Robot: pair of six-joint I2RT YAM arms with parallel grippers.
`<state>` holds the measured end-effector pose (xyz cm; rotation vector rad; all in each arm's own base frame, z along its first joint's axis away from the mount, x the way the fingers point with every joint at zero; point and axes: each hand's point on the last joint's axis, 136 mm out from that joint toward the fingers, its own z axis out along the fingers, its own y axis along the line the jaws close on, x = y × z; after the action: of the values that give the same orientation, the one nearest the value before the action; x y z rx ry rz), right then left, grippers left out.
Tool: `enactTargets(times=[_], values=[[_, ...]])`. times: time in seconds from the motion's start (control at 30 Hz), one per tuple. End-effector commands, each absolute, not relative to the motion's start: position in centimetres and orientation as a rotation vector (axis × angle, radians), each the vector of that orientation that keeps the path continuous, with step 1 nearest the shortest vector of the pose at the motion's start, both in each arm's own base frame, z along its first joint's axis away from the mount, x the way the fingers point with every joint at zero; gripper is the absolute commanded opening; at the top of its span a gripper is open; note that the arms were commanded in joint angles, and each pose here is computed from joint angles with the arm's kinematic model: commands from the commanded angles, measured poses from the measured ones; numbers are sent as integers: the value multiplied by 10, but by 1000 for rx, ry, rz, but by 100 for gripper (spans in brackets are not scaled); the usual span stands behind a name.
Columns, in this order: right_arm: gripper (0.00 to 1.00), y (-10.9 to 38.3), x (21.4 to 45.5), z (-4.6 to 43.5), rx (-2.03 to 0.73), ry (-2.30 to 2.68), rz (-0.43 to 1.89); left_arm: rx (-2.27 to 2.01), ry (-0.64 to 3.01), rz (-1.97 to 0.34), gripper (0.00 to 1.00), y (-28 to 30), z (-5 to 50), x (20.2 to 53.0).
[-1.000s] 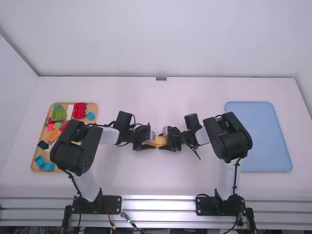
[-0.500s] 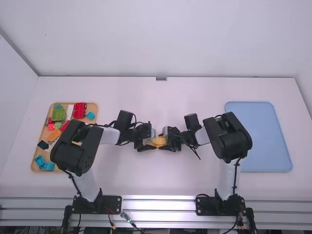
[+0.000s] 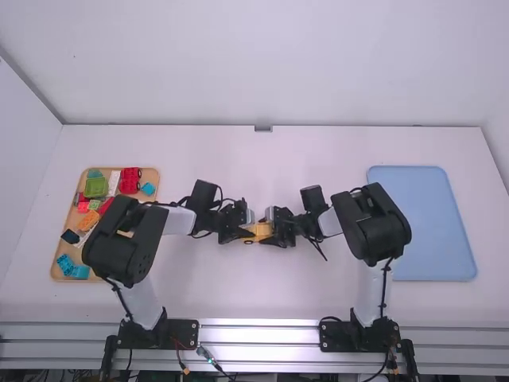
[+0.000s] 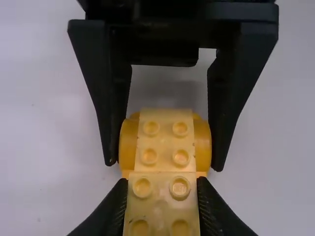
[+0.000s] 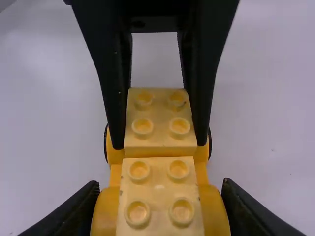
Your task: Assemble lego blocks to make yellow taxi
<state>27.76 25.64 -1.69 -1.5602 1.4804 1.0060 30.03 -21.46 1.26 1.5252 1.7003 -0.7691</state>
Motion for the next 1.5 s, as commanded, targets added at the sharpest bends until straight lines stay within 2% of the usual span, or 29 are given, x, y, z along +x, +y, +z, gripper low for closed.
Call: enactTargets(times=[0.0, 0.1, 0.2, 0.23, 0.27, 0.3, 0.37, 0.4, 0.47, 0.6, 0.77, 0.83, 0.87, 0.9, 0.93, 0.97, 1.0, 1.03, 1.1, 1.47], values=[[51, 258, 278, -21, -1562, 1491, 1016, 1524, 1676, -774, 19, -217, 20, 302], [50, 258, 278, -21, -1562, 1492, 1016, 1544, 1651, -760, 14, -217, 20, 301], [50, 258, 278, -21, -1562, 1491, 1016, 1550, 1643, -756, 14, -217, 20, 302], [51, 258, 278, -21, -1561, 1492, 1016, 1551, 1643, -756, 19, -217, 20, 301], [51, 258, 278, -21, -1561, 1491, 1017, 1551, 1642, -757, 29, -218, 20, 301], [51, 258, 278, -21, -1561, 1492, 1016, 1550, 1638, -763, 44, -218, 21, 301], [51, 258, 278, -21, -1562, 1491, 1016, 1557, 1631, -766, 52, -220, 21, 299], [53, 258, 278, -21, -1561, 1492, 1017, 1556, 1627, -763, 67, -220, 22, 300], [53, 258, 278, -21, -1562, 1492, 1016, 1555, 1623, -765, 78, -221, 22, 300], [54, 258, 278, -21, -1562, 1491, 1017, 1536, 1551, -816, 93, -226, 35, 299], [54, 258, 278, -21, -1562, 1492, 1017, 1484, 1548, -789, 95, -220, 56, 309], [54, 258, 278, -21, -1562, 1491, 1016, 1453, 1560, -790, 90, -219, 65, 311], [54, 258, 278, -21, -1561, 1492, 1016, 1454, 1558, -787, 79, -220, 68, 311], [54, 258, 278, -21, -1561, 1492, 1017, 1460, 1563, -776, 60, -219, 67, 311], [54, 258, 278, -21, -1561, 1491, 1017, 1462, 1571, -772, 50, -218, 66, 311], [54, 258, 278, -21, -1561, 1491, 1017, 1459, 1597, -761, 29, -215, 63, 311], [54, 258, 278, -21, -1562, 1491, 1017, 1462, 1630, -763, 16, -214, 58, 309], [54, 258, 278, -21, -1562, 1491, 1016, 1467, 1649, -768, 9, -214, 55, 306], [54, 258, 278, -21, -1562, 1490, 1016, 1470, 1670, -786, 2, -213, 52, 302], [54, 258, 278, -21, -1562, 1491, 1017, 1477, 1723, -828, 2, -211, 23, 294]])
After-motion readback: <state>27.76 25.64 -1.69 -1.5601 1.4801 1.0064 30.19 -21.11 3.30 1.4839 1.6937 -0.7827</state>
